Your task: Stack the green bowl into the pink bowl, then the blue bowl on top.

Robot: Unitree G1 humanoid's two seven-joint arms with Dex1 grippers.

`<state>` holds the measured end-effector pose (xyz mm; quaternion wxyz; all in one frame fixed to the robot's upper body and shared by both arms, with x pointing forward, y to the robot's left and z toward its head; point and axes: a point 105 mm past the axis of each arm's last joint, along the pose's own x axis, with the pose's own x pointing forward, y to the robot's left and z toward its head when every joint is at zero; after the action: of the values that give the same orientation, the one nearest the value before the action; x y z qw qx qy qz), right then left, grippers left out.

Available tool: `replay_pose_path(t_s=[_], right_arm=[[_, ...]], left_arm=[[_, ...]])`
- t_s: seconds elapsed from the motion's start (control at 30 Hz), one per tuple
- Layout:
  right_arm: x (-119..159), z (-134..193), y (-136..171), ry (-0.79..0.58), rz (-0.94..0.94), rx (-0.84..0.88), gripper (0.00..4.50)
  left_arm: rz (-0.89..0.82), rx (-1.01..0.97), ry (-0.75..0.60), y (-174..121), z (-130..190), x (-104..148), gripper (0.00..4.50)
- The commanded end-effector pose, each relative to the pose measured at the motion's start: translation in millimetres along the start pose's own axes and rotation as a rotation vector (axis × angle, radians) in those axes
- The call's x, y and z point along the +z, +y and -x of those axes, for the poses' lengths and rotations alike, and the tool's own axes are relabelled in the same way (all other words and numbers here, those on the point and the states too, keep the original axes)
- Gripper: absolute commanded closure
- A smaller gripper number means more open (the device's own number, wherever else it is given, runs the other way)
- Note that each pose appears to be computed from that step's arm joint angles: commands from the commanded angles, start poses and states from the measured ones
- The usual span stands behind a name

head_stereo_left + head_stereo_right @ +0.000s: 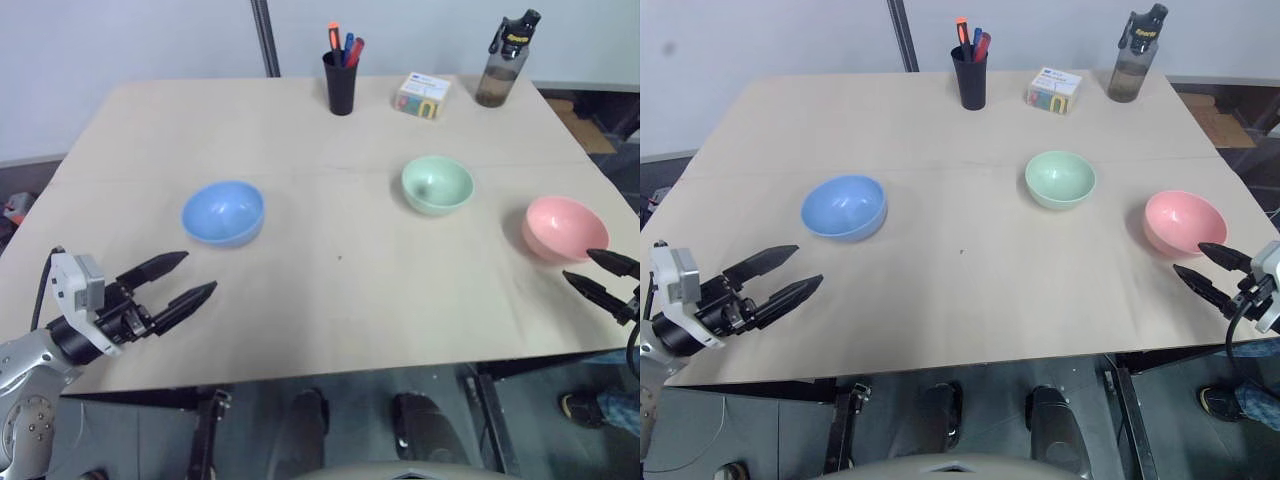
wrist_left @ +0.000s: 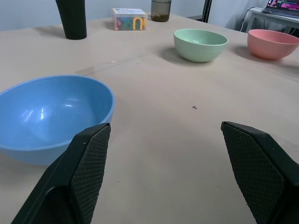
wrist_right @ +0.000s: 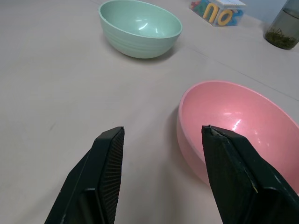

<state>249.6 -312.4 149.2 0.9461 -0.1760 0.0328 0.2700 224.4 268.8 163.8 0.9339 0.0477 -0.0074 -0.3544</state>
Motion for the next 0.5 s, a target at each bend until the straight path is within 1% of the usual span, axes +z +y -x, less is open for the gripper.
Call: replay_pose_path(t_s=[0.03, 0.13, 0.2, 0.3, 0.4, 0.47, 0.5], right_arm=[[16, -3, -7, -0.027, 0.064, -0.046, 1.76], [21, -17, -7, -0.045, 0.061, -0.088, 1.76], [20, -23, -4, -0.021, 0.097, -0.094, 1.76], [18, -33, 3, 0.003, 0.091, -0.068, 1.76], [14, -44, 3, 0.066, 0.099, -0.088, 1.76], [10, -57, 0, 0.103, 0.094, -0.112, 1.76], [6, -64, -1, 0.143, 0.09, -0.124, 1.76]], left_arm=[[-0.018, -0.027, -0.027, -3, -7, 8, 0.48], [-0.007, -0.083, -0.075, -12, -23, 16, 0.48], [-0.006, -0.105, -0.083, -16, -27, 17, 0.48], [-0.018, -0.129, -0.09, -20, -32, 20, 0.48], [-0.018, -0.175, -0.105, -28, -40, 25, 0.48], [-0.017, -0.246, -0.121, -40, -49, 30, 0.48], [-0.017, -0.286, -0.129, -47, -54, 33, 0.48]])
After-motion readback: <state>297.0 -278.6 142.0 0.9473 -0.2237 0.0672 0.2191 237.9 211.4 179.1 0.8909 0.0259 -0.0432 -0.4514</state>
